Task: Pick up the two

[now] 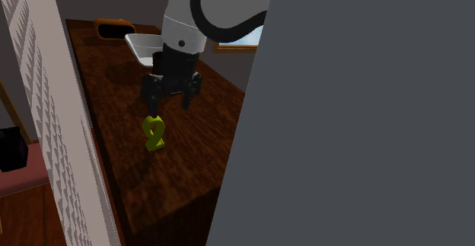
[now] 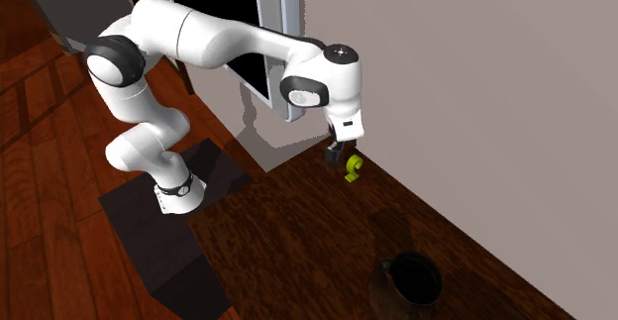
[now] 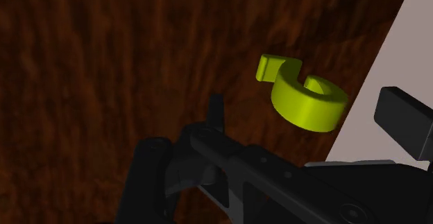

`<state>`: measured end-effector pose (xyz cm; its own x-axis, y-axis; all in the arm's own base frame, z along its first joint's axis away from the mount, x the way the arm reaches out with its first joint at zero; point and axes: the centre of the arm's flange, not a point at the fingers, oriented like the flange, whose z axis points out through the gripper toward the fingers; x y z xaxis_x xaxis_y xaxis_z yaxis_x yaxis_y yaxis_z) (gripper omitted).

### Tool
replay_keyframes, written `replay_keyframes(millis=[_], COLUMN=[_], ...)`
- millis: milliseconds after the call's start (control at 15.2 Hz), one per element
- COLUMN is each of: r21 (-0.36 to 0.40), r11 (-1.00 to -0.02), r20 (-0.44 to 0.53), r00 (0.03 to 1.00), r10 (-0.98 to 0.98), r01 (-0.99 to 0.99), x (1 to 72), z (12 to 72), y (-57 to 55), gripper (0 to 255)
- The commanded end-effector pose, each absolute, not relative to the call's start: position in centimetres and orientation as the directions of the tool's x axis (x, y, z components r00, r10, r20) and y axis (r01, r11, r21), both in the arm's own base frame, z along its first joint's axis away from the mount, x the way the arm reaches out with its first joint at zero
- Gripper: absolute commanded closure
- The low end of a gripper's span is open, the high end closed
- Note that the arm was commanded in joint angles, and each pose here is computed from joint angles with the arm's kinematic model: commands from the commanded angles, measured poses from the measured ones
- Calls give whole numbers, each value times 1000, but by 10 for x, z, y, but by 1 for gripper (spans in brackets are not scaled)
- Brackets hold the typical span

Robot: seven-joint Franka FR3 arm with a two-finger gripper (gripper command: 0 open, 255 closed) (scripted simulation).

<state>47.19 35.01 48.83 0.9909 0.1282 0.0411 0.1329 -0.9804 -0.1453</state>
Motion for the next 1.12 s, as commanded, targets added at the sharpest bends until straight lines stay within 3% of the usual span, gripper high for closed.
replay_keyframes(millis=[0, 660, 726, 1056], r21=[-147, -147, -147, -147], r11=[-979, -979, -979, -979], r20=[47, 48, 48, 48], r00=[990, 989, 989, 989], r10=[135, 137, 137, 137], r01=[141, 143, 143, 143], x=[480, 483, 483, 483], z=[480, 439, 439, 439], y=[376, 382, 381, 381], gripper=[0, 0, 255, 255])
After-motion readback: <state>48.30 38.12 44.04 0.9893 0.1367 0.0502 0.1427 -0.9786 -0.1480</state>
